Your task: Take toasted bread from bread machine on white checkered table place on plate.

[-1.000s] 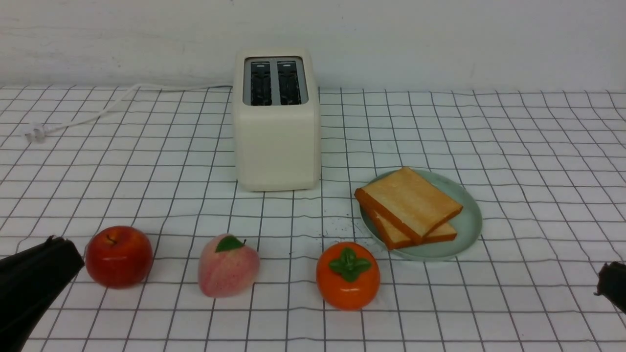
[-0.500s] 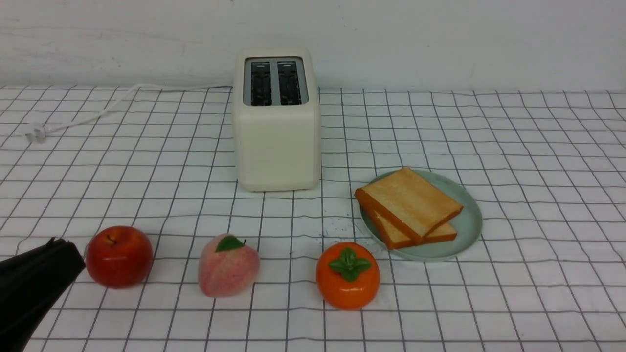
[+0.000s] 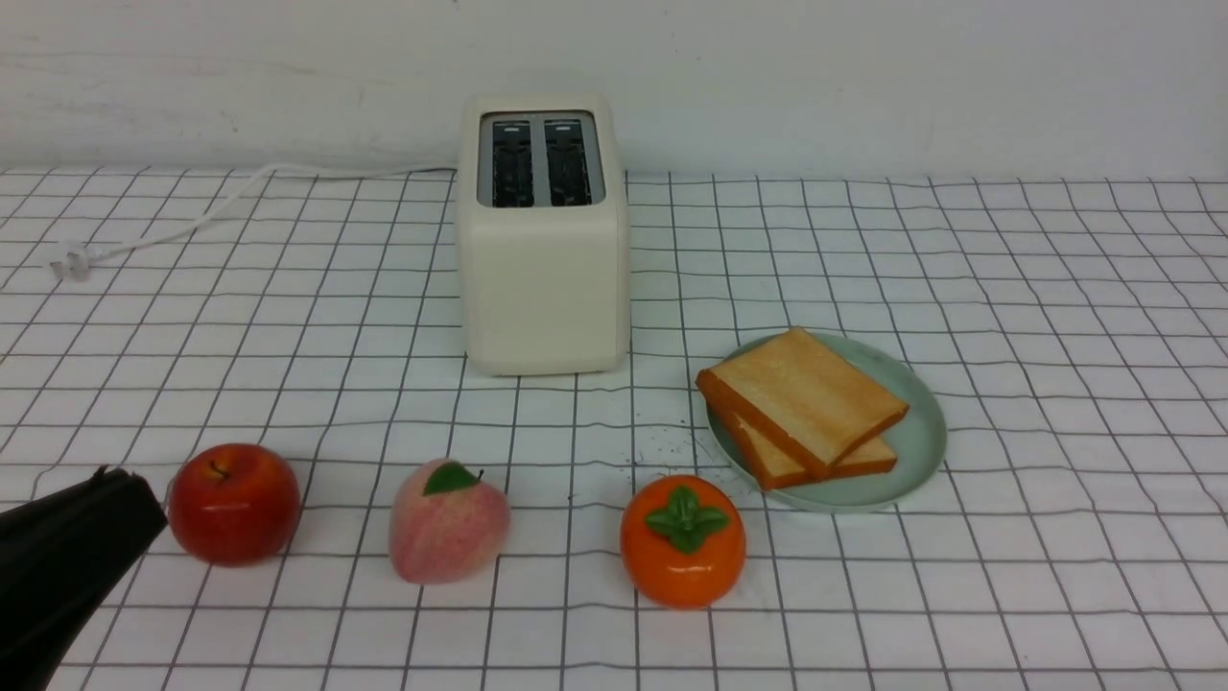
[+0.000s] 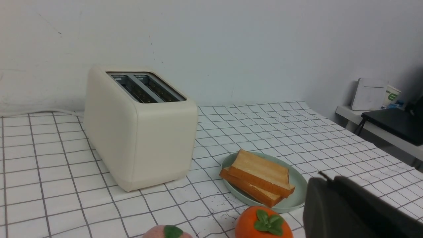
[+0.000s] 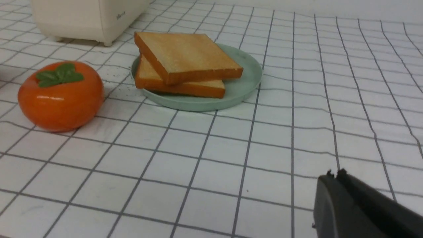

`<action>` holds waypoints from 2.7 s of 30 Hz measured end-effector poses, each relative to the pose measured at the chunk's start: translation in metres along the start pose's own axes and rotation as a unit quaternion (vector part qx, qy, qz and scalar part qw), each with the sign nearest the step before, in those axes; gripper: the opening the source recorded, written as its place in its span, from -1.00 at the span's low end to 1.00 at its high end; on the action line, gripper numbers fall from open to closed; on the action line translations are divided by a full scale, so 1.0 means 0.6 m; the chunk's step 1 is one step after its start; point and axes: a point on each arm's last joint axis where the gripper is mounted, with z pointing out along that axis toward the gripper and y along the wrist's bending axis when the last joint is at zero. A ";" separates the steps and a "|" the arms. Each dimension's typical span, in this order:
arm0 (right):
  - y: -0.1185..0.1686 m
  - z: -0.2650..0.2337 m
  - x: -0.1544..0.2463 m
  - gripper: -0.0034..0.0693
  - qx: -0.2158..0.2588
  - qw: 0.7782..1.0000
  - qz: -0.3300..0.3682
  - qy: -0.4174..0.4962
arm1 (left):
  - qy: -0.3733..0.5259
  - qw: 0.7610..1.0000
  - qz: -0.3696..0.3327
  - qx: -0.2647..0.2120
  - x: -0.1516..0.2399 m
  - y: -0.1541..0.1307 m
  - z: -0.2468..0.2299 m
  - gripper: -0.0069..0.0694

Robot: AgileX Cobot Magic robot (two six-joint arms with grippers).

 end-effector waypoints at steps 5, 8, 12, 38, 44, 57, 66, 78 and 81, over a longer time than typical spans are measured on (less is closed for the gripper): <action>-0.009 0.000 0.004 -0.96 0.029 0.999 0.015 0.011 | 0.000 1.000 0.000 0.000 0.000 0.000 0.000 -0.77; -0.010 0.000 0.004 -0.96 0.030 0.999 0.012 0.014 | 0.000 1.000 0.000 0.000 0.000 0.000 0.000 -0.76; -0.010 -0.001 0.006 -0.96 0.026 0.999 0.011 0.027 | 0.000 1.000 0.000 0.000 0.000 0.000 0.000 -0.76; -0.005 -0.002 0.008 -0.91 0.010 0.998 -0.039 0.038 | 0.000 1.000 0.000 0.000 0.000 0.000 0.000 -0.72; -0.005 -0.002 0.008 -0.90 0.009 0.998 -0.045 0.038 | 0.000 1.000 0.000 0.000 0.000 0.000 0.000 -0.70; -0.005 -0.002 0.008 -0.87 0.008 0.998 -0.041 0.038 | 0.000 1.000 0.000 0.000 0.000 0.000 0.000 -0.67; -0.005 -0.002 0.008 -0.85 0.008 0.998 -0.041 0.038 | -0.001 0.999 0.036 -0.022 0.021 0.012 0.003 -0.84; -0.005 -0.002 0.008 -0.80 0.008 0.998 -0.041 0.038 | -0.015 0.976 0.051 -0.212 0.105 0.059 -0.057 -0.85; -0.005 -0.002 0.008 -0.79 0.007 0.998 -0.040 0.037 | 0.000 0.973 0.034 -0.230 0.127 0.068 -0.058 -0.85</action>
